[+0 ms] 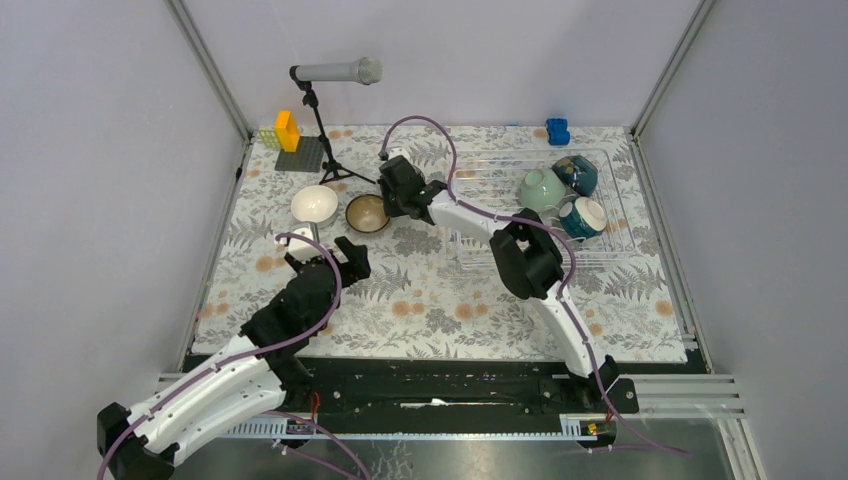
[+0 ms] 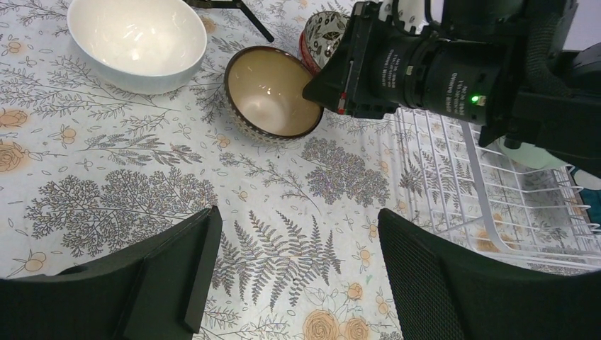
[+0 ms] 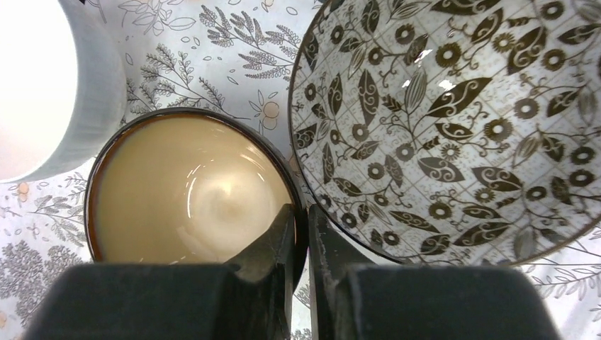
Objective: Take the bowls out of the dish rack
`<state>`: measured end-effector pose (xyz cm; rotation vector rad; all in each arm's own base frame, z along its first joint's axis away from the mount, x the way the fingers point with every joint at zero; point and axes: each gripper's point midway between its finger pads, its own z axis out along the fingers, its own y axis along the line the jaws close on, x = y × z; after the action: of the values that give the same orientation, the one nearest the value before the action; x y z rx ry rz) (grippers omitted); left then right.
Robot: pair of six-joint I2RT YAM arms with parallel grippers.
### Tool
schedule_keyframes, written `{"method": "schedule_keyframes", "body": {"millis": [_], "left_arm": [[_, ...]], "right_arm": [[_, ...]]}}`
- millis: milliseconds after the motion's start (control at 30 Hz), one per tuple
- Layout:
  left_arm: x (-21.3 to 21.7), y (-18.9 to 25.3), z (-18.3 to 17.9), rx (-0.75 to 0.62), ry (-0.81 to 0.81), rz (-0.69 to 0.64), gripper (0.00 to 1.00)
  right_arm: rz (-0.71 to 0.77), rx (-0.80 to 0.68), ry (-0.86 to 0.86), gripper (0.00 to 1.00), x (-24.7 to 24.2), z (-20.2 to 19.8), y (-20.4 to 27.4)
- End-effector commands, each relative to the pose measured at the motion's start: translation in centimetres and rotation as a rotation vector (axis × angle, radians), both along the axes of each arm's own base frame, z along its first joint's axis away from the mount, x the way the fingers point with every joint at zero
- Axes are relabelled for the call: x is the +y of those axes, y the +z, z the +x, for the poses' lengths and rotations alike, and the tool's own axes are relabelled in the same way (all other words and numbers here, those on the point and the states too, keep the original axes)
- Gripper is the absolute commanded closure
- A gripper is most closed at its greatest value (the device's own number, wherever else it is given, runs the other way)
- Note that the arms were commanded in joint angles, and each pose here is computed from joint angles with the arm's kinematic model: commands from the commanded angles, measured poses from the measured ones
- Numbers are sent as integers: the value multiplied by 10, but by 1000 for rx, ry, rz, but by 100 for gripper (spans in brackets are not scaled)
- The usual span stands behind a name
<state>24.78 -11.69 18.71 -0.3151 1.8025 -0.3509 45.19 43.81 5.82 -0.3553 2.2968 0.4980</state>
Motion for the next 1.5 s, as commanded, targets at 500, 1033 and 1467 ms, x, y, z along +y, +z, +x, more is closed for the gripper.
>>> {"method": "schedule_keyframes", "body": {"millis": [500, 1033, 1467], "left_arm": [[-11, 11, 6, -32, -25, -44, 14], [-16, 3, 3, 9, -41, -63, 13], [-31, -8, 7, 35, -86, -66, 1]], "right_arm": [[102, -205, 61, 39, 13, -7, 105], [-95, -391, -190, 0, -126, -51, 167], [-41, -222, -568, 0, -301, -69, 159]]}}
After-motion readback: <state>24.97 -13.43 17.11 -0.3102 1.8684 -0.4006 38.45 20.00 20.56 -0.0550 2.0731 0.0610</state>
